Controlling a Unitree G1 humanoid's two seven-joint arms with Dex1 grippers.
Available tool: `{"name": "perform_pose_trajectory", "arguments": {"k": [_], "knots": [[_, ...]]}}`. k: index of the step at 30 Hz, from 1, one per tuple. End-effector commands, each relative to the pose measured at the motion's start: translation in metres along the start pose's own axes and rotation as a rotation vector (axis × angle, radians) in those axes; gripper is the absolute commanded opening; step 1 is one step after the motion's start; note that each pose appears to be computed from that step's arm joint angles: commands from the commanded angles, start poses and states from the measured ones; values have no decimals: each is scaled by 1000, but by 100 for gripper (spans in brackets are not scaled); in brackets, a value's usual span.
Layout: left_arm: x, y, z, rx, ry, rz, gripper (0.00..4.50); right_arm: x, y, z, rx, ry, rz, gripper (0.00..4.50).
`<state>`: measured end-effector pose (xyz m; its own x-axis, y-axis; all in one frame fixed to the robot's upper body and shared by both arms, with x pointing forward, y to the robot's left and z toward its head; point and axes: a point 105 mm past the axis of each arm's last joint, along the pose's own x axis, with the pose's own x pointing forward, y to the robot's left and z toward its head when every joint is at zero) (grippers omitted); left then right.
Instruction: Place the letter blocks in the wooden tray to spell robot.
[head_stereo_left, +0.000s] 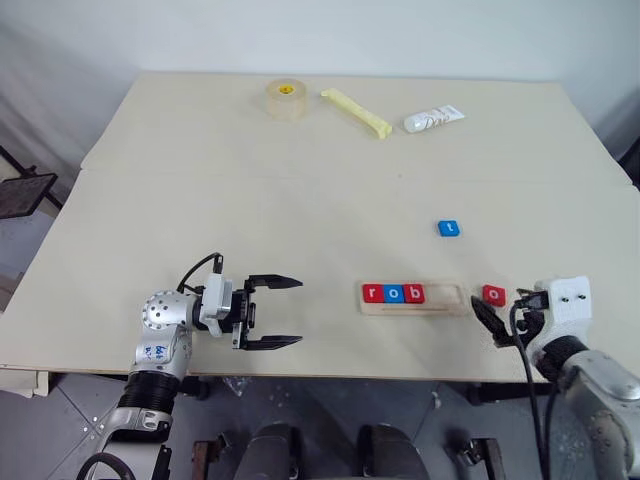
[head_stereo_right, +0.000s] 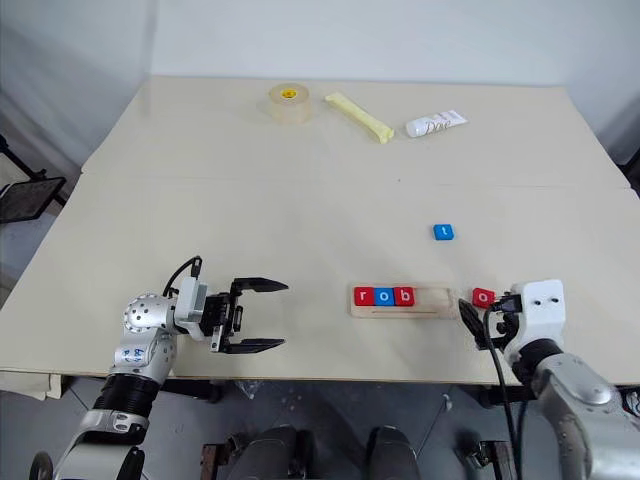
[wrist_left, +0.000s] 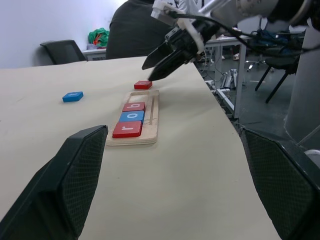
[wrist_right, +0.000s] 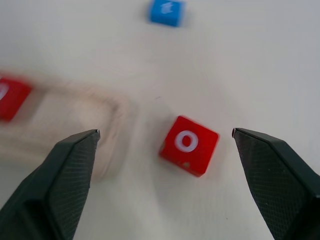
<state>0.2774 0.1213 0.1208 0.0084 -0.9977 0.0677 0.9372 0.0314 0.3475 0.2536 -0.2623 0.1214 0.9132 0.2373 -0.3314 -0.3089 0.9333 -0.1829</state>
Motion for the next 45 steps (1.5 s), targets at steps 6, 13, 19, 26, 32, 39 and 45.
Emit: {"name": "perform_pose_trajectory", "arguments": {"k": [6, 13, 19, 26, 32, 39, 45], "knots": [[4, -2, 3, 17, -22, -12, 450, 0, -21, 11, -306, 148, 316, 448], [6, -6, 2, 22, -28, 0, 450, 26, -50, 16, -450, 255, 445, 448], [5, -10, 3, 27, -25, 20, 450, 42, -55, 10, -457, 298, 507, 448], [1, -15, 3, 26, -12, 47, 450, 47, -56, 4, -472, 326, 531, 448], [3, -13, 2, 24, -13, 47, 450, 44, -56, 4, -474, 325, 533, 448], [6, -7, 2, 26, -19, 32, 450, 41, -55, 6, -485, 335, 529, 385], [8, -5, 1, 29, -23, 31, 450, 41, -54, 11, -483, 320, 517, 191]]}}
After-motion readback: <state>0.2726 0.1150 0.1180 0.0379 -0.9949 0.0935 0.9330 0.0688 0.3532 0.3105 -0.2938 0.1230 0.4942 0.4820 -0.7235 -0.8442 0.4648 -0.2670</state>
